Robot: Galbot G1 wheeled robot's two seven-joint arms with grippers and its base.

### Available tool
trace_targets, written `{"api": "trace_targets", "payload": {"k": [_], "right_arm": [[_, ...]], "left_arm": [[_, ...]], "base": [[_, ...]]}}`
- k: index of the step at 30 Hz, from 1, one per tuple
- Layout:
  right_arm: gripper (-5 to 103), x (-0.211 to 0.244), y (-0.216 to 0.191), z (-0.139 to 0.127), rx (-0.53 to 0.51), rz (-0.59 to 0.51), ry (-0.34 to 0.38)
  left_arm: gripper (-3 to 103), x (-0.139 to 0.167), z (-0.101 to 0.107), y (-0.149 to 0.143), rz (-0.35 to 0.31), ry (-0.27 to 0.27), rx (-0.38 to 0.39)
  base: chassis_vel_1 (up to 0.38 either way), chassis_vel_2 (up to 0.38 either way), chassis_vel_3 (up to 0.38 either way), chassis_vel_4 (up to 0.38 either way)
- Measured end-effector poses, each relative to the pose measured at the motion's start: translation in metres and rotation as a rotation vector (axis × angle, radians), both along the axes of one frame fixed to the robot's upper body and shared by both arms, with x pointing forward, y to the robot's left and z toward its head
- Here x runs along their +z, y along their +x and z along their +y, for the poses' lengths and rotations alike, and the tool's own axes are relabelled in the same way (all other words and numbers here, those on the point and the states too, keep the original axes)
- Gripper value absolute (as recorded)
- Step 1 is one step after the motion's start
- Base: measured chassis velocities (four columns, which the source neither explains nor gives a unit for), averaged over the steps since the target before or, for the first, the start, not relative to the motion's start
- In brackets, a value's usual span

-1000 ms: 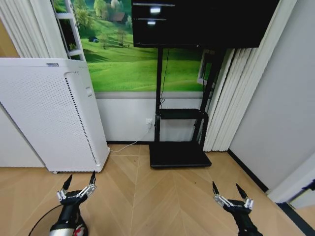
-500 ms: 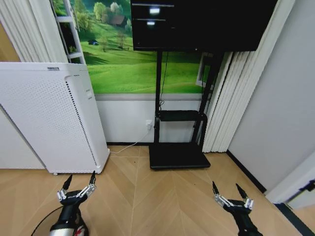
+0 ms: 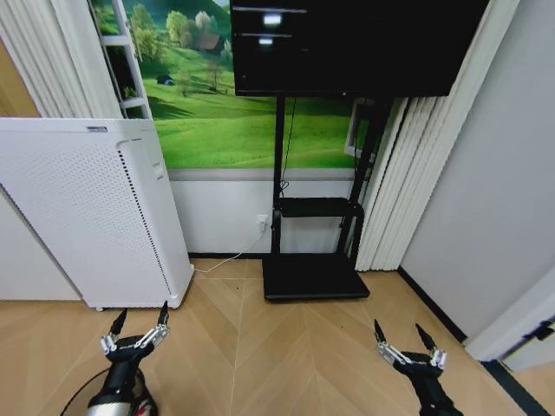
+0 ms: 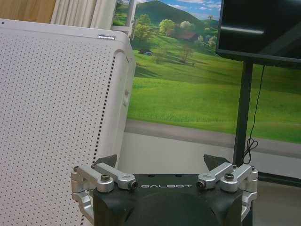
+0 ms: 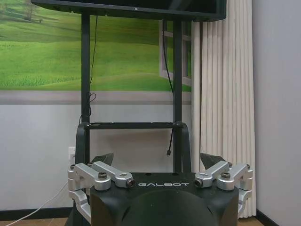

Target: Pick up the trash bin and place the garbage on the floor into it.

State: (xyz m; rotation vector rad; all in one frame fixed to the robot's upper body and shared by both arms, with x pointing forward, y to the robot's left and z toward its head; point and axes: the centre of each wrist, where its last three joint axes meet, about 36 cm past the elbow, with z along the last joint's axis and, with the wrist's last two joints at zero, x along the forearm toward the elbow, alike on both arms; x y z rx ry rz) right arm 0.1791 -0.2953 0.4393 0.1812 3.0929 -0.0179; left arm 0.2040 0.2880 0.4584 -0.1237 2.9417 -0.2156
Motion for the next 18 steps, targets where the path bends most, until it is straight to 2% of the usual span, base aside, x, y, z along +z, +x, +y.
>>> {"api": "trace_targets", "payload": {"k": [18], "right_arm": [[100,0.0000,0.0000,0.0000,0.000,0.000,0.000]], "left_arm": [[100,0.0000,0.0000,0.0000,0.000,0.000,0.000]], "base": [[0.000,0.000,0.000,0.000]]}}
